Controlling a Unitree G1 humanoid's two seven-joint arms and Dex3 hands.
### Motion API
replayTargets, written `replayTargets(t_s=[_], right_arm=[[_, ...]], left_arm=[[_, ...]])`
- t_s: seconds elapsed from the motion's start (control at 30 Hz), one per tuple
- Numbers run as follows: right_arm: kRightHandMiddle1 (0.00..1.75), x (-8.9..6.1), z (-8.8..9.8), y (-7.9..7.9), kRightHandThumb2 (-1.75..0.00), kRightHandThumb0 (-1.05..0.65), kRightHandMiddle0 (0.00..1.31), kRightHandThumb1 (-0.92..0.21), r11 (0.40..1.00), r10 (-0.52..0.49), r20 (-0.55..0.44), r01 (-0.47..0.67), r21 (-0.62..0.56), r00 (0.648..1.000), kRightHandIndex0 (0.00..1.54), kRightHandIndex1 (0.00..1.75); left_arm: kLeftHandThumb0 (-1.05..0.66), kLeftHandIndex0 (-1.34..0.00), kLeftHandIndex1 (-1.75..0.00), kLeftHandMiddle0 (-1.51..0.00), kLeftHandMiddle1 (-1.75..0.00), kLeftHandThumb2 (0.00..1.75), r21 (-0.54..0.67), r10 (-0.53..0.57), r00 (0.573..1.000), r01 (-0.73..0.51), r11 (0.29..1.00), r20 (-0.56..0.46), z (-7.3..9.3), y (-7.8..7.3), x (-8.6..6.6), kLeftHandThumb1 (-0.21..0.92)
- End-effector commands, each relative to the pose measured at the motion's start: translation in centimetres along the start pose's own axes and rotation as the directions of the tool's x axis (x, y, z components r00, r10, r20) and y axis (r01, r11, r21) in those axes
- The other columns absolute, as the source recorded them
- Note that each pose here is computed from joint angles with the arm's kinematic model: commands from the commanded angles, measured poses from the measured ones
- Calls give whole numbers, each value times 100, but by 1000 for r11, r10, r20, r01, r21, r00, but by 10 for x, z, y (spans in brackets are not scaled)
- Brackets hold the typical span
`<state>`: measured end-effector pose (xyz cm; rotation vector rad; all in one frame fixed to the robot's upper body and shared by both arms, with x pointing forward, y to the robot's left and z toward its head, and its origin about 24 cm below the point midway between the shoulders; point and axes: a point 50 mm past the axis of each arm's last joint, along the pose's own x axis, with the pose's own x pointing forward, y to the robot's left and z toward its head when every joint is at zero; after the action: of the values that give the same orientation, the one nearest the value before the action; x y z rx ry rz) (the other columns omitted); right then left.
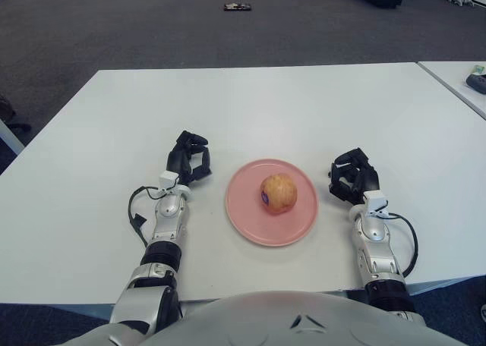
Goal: Put the apple into the plate.
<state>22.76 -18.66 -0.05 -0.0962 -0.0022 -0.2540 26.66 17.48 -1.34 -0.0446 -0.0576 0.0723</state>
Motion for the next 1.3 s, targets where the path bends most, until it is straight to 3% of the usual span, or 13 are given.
replayTargets(t_s=[0.0,0.67,1.27], right_arm=[[175,1,-1,1,-100,-40,40,-58,1000,-3,-11,3,1,1000,54,144],[175,0,-1,3,-98,-40,40,-59,1000,1,-6,-1,3,1000,57,144],[175,0,-2,5,-100,-40,41,-57,1000,-4,-3,4,-1,1000,58,144]], left_arm=[[-45,-53,-175,-98,-175,121,-1,-5,996,5,1000,-85,-15,1,-12,41],[-44,-52,-175,-96,-175,119,7,-9,989,10,1000,-150,-21,-5,-22,42],[-46,-56,-175,-101,-175,125,-1,-18,994,18,1000,-111,-19,-9,-31,38]])
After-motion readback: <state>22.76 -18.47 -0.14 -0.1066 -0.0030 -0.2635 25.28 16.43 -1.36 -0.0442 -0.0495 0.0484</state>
